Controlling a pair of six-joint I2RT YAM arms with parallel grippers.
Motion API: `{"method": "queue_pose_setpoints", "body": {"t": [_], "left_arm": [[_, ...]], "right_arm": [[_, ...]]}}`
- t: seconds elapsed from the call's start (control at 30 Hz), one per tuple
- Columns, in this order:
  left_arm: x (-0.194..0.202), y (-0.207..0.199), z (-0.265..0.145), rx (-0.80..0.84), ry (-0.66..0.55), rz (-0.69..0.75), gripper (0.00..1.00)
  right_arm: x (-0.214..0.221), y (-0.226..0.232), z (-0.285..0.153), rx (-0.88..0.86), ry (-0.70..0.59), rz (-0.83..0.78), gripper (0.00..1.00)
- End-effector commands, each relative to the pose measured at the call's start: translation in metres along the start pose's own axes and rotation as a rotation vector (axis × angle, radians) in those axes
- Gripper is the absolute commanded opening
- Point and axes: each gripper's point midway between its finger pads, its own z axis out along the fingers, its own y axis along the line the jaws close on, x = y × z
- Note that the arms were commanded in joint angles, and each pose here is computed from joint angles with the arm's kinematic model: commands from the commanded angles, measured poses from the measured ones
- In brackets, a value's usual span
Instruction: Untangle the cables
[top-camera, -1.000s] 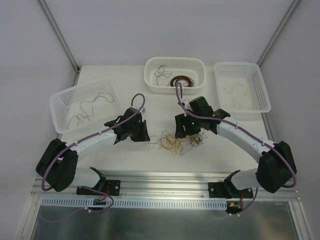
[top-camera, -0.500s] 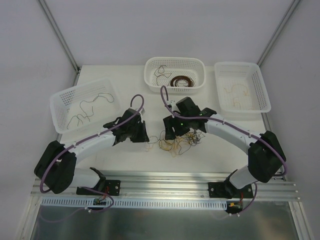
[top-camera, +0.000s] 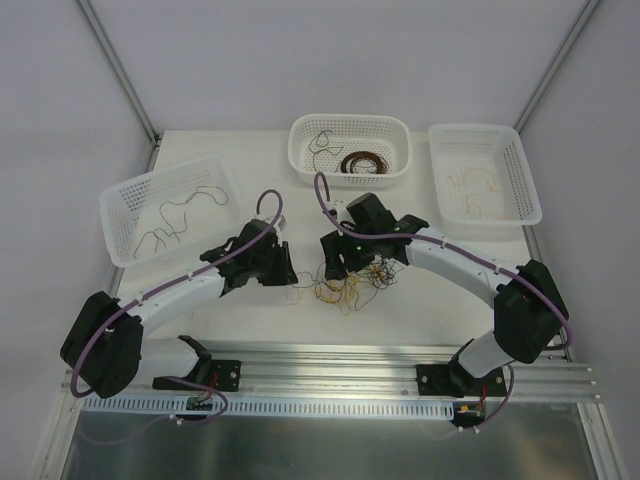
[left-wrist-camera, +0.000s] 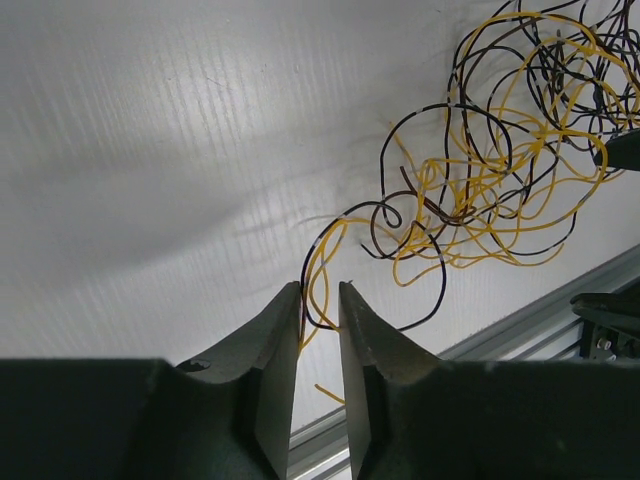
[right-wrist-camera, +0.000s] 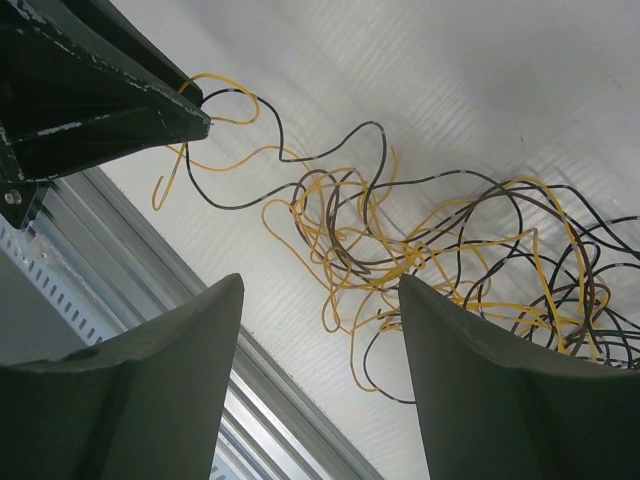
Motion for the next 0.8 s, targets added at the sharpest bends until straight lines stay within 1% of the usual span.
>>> {"method": "queue_pose_setpoints", "body": {"t": [0.0, 0.03, 0.13, 0.33, 0.4, 0.5, 0.53, 0.67, 0.77], "left_arm": [[-0.003, -0.002, -0.003, 0.001, -0.036, -0.001, 0.21], [-0.004, 0.0, -0.004, -0.002, -0.04, -0.002, 0.16], [-0.005, 0.0, -0.007, -0.003, -0.056, -0.003, 0.1], [-0.008, -0.001, -0.014, 0.014, -0.082, -0.003, 0.1], [-0.009, 0.0, -0.017, 0.012, -0.092, -0.011, 0.08], [-0.01, 0.002, -0.021, 0.017, -0.106, -0.019, 0.03], [-0.009, 0.003, -0.022, 0.019, -0.108, -0.022, 0.01], [-0.012, 0.007, -0.029, 0.021, -0.13, -0.036, 0.0], [-0.013, 0.013, -0.031, 0.012, -0.141, -0.047, 0.0]], "right_arm": [[-0.014, 0.002, -0.003, 0.005, -0.045, -0.038, 0.67], [-0.013, 0.001, -0.002, 0.01, -0.043, -0.038, 0.67], [-0.007, -0.006, 0.001, 0.037, -0.034, -0.035, 0.67], [0.012, -0.022, 0.017, 0.087, 0.01, -0.017, 0.67], [0.019, -0.03, 0.025, 0.107, 0.031, 0.009, 0.66], [0.031, -0.044, 0.033, 0.133, 0.056, 0.071, 0.64], [0.035, -0.047, 0.035, 0.138, 0.064, 0.088, 0.63], [0.056, -0.077, 0.036, 0.196, 0.101, 0.203, 0.58], [0.066, -0.091, 0.034, 0.212, 0.106, 0.297, 0.55]]}}
